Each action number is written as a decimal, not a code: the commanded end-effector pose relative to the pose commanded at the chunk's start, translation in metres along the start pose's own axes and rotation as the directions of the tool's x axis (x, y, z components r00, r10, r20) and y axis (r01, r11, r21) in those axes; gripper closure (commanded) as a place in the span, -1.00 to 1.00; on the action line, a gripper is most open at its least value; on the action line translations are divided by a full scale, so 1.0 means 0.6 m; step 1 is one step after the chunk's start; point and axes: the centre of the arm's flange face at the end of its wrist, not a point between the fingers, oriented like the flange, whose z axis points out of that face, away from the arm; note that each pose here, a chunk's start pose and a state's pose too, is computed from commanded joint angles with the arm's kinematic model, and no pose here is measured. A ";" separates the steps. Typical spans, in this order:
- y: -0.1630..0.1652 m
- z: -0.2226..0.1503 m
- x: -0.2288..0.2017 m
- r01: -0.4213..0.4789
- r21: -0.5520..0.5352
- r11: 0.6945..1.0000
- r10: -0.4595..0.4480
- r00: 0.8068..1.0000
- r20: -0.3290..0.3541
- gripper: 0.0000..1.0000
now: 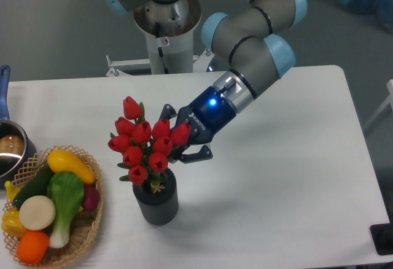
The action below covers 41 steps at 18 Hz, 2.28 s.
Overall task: Pick up the flowers from the vase
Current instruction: 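Lift the gripped tulips straight up out of the black vase, then carry the tulips up and away from the vase, holding them aloft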
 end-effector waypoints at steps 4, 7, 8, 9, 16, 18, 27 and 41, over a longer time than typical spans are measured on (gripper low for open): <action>-0.028 -0.010 0.012 0.008 0.004 1.000 -0.008 1.000 0.010 0.44; -0.049 -0.018 0.026 0.030 0.002 1.000 -0.030 0.999 0.019 0.44; -0.055 -0.022 0.030 0.033 0.003 0.999 -0.033 0.999 0.023 0.44; -0.060 -0.028 0.032 0.033 0.005 0.999 -0.033 0.999 0.029 0.44; -0.099 -0.051 0.046 0.065 0.012 0.998 -0.066 0.996 0.054 0.44; -0.111 -0.063 0.051 0.062 0.016 0.998 -0.063 0.996 0.067 0.44; -0.164 -0.105 0.068 0.058 0.041 0.997 -0.062 0.993 0.104 0.45; -0.129 -0.388 0.000 0.131 -0.036 0.991 -0.097 0.864 0.494 0.45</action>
